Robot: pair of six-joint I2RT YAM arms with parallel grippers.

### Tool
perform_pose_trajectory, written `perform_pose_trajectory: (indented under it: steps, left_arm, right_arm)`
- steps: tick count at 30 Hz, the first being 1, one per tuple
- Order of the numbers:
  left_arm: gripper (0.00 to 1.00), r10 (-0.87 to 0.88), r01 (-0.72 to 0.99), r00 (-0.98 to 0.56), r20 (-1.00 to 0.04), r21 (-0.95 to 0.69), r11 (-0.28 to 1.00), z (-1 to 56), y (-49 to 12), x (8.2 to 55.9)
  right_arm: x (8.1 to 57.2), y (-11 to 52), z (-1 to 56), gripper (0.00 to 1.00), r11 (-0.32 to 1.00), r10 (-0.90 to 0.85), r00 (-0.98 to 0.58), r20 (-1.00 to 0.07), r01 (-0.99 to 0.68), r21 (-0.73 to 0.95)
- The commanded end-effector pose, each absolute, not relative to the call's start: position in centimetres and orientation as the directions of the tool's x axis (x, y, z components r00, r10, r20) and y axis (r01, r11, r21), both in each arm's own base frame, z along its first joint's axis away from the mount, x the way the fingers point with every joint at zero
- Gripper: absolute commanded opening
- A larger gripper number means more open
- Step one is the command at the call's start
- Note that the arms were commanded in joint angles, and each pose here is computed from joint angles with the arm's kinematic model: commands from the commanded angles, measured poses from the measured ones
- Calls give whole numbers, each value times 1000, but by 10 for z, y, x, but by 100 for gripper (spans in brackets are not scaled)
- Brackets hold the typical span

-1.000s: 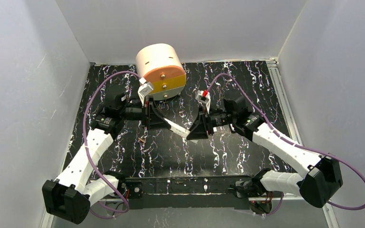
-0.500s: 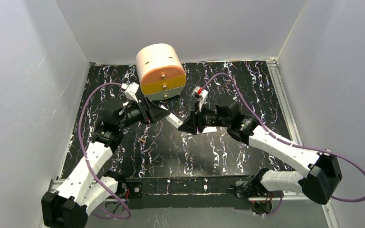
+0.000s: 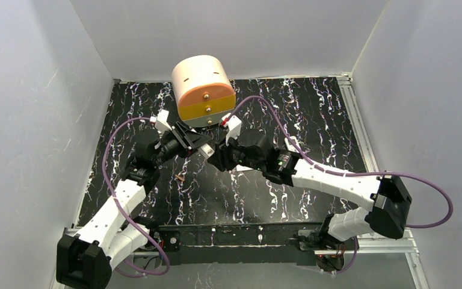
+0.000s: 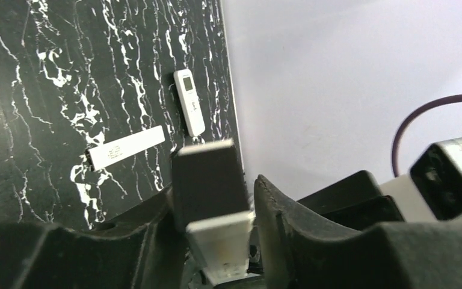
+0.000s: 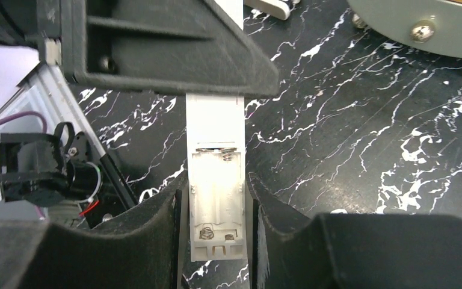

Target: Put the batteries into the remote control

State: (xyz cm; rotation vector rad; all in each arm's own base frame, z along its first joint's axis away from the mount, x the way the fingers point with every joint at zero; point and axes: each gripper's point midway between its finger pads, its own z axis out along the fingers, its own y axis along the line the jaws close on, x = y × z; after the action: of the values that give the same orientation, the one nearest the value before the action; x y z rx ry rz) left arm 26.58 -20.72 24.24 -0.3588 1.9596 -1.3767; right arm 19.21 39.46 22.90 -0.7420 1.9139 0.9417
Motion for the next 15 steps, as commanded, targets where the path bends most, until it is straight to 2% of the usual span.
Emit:
perform_pose_trajectory:
  steps: [1,3,6,8,10,15]
  left_arm:
    - [37,-628,114,-695,-350,-916,385,234,-203,269]
    - [37,-633,113,-688,-354,-914,389,233,-201,269]
    - [45,-630,135,-678,-379,-906,400,235,-200,269]
    - [45,-631,149,-665,-399,-899,412,237,-198,270]
    - [38,-629,160,-658,-415,-893,421,238,-197,270]
    - [7,-612,179,-655,-443,-878,444,236,-198,273]
  right_arm:
    - [206,398,253,15,619,-60,-424,-904,-727,299]
    - [209,398,249,15,646,-53,-434,-899,-702,300]
    - [208,400,243,15,650,-57,-446,-893,-696,306]
    - [208,401,243,15,647,-57,-450,-891,-696,311]
    - [206,403,243,15,638,-60,-454,-889,-702,315]
    - [196,409,246,18,589,-69,-471,-879,-731,345]
